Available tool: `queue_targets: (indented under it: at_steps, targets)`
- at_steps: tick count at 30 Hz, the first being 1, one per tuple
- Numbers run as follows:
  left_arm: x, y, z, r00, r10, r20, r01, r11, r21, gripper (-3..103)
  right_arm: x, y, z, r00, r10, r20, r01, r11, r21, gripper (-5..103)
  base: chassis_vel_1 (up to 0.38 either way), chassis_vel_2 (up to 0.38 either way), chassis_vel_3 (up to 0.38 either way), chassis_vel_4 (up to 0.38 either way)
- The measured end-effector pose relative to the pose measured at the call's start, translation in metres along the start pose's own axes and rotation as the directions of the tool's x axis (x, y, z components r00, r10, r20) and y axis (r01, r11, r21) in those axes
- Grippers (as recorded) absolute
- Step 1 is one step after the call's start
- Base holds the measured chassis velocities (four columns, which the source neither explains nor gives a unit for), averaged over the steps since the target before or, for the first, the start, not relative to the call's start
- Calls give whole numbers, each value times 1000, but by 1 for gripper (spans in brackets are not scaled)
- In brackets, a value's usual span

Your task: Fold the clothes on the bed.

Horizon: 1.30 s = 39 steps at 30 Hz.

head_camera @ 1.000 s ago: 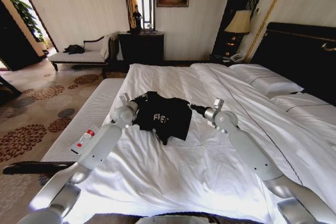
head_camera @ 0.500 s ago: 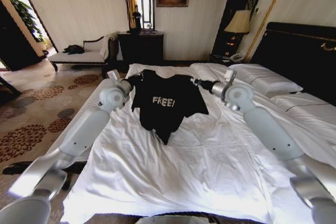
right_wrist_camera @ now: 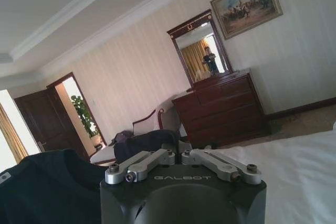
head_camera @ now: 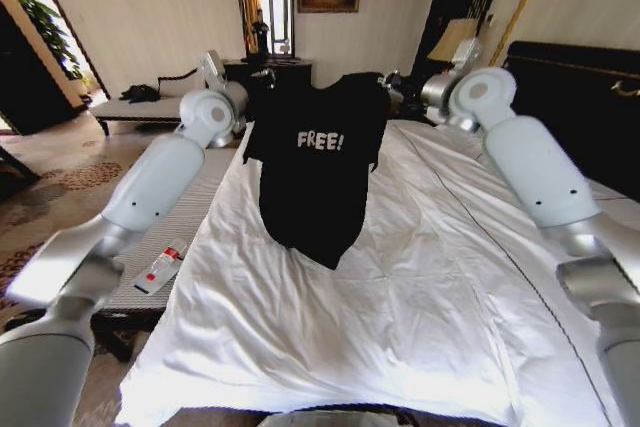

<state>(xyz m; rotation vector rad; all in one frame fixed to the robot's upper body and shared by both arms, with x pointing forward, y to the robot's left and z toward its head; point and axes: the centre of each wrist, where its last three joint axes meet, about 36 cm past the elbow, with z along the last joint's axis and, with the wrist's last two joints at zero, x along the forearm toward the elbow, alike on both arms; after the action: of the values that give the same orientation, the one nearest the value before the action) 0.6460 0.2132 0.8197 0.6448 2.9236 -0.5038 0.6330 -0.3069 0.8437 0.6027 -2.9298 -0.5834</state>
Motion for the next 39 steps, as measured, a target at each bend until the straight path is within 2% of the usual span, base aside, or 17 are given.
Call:
queue_targets:
  at_steps: [2, 7, 13, 16, 18, 20, 21, 24, 25, 27, 29, 30, 32, 34, 37, 39]
  targets:
    - [-1, -6, -18, 1000, 14, 18, -14, 1000, 0, 2, 1, 4, -20, 1000, -1, 22, 1, 1000, 0, 1, 0, 0, 0, 0]
    - [8, -17, -36, 998, 44, 39, -44, 999, -5, 2, 11, 12, -44, 998, -19, 53, 19, 1000, -4, 1, 0, 0, 0, 0]
    - [27, -22, -45, 997, 67, 47, -67, 998, -13, 2, 27, 23, -51, 997, -47, 59, 46, 999, 9, 1, 0, 0, 0, 0]
    - [57, -18, -49, 996, 80, 48, -79, 997, -21, 2, 46, 36, -46, 997, -62, 54, 62, 998, 5, 1, 0, 0, 0, 0]
    - [62, -17, -50, 995, 82, 49, -81, 996, -22, 2, 50, 39, -45, 996, -67, 54, 67, 998, 4, 1, 0, 0, 0, 0]
    - [90, -12, -53, 995, 80, 56, -79, 996, -30, 2, 71, 54, -41, 995, -86, 53, 86, 996, 7, 1, 0, 0, 0, 0]
    - [90, -12, -53, 995, 80, 56, -79, 996, -30, 2, 71, 54, -41, 995, -86, 53, 86, 996, 7, 1, 0, 0, 0, 0]
    - [129, -13, -59, 993, 91, 71, -88, 995, -48, 2, 108, 71, -38, 994, -106, 40, 106, 994, 0, 1, 0, 0, 0, 0]
    - [129, -13, -59, 993, 91, 71, -88, 995, -48, 2, 108, 71, -38, 994, -106, 40, 106, 994, 0, 1, 0, 0, 0, 0]
    - [156, -16, -60, 991, 100, 83, -95, 994, -59, 2, 133, 81, -33, 993, -115, 28, 115, 993, -4, 1, 0, 0, 0, 0]
    - [164, -16, -59, 991, 101, 87, -96, 993, -62, 2, 141, 84, -32, 992, -120, 27, 120, 993, -4, 1, 0, 0, 0, 0]
    - [179, -18, -58, 991, 100, 91, -94, 993, -70, 2, 154, 89, -28, 992, -127, 24, 127, 992, -2, 1, 0, 0, 0, 0]
    - [200, -22, -53, 991, 105, 81, -98, 991, -92, 2, 175, 97, -20, 991, -136, 11, 136, 991, -2, 1, 0, 0, 0, 0]
    - [208, -23, -51, 991, 106, 76, -98, 990, -99, 2, 182, 100, -17, 990, -140, 7, 140, 990, -1, 1, 0, 0, 0, 0]
    - [254, -36, -39, 993, 119, 24, -115, 984, -138, 2, 230, 112, 5, 988, -155, -30, 155, 988, 17, 1, 0, 0, 0, 0]
    - [262, -40, -37, 993, 121, 15, -118, 982, -150, 2, 239, 113, 9, 988, -153, -33, 154, 988, 23, 1, 0, 0, 0, 0]
